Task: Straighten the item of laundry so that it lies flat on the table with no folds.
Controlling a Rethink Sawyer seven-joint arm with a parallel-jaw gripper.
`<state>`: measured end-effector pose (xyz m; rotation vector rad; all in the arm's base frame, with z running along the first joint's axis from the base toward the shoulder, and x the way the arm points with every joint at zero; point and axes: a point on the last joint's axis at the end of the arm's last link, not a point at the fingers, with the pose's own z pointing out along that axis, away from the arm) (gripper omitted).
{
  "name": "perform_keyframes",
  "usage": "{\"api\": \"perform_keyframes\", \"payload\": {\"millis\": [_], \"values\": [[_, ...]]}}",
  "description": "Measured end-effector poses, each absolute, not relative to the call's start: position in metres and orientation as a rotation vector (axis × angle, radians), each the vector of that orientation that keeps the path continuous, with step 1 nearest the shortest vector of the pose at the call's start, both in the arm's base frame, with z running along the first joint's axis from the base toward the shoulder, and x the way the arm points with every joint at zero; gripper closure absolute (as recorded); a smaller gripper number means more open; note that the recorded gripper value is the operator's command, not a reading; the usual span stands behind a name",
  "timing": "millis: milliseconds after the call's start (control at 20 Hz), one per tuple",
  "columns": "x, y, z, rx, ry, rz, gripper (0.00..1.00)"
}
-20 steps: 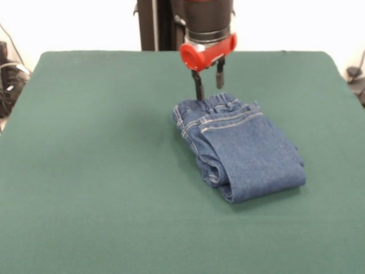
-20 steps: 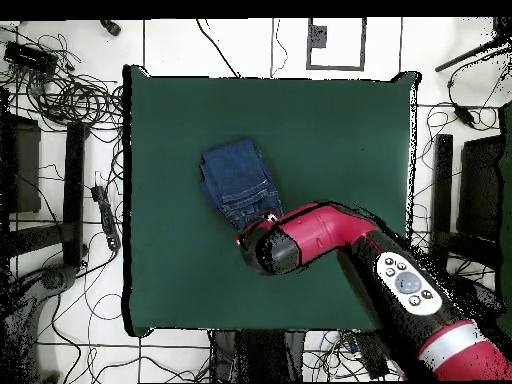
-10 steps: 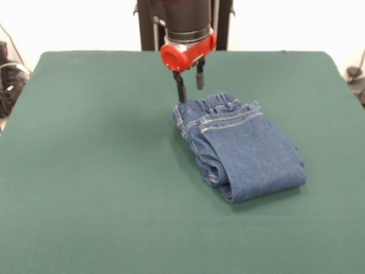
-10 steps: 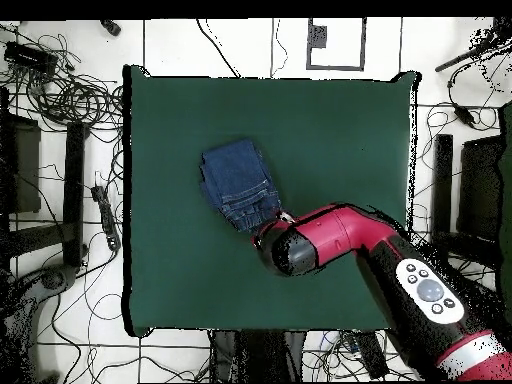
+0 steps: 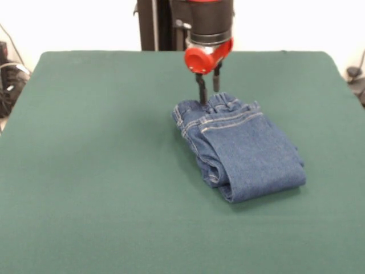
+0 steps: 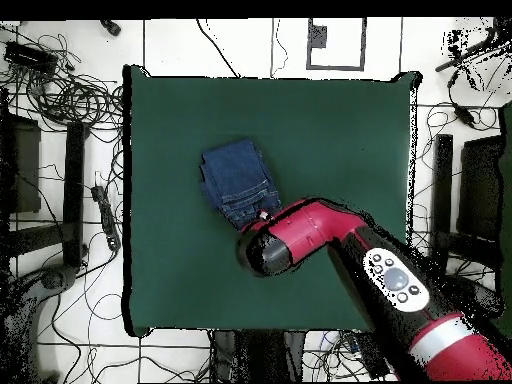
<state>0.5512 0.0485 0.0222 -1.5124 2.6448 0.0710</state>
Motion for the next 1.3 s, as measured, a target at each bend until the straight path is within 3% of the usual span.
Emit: {"api": "perform_keyframes", "payload": {"millis": [1300], "values": [[0.543,0.069,0.0,-1.63,2.577,0.061,0.0]]}}
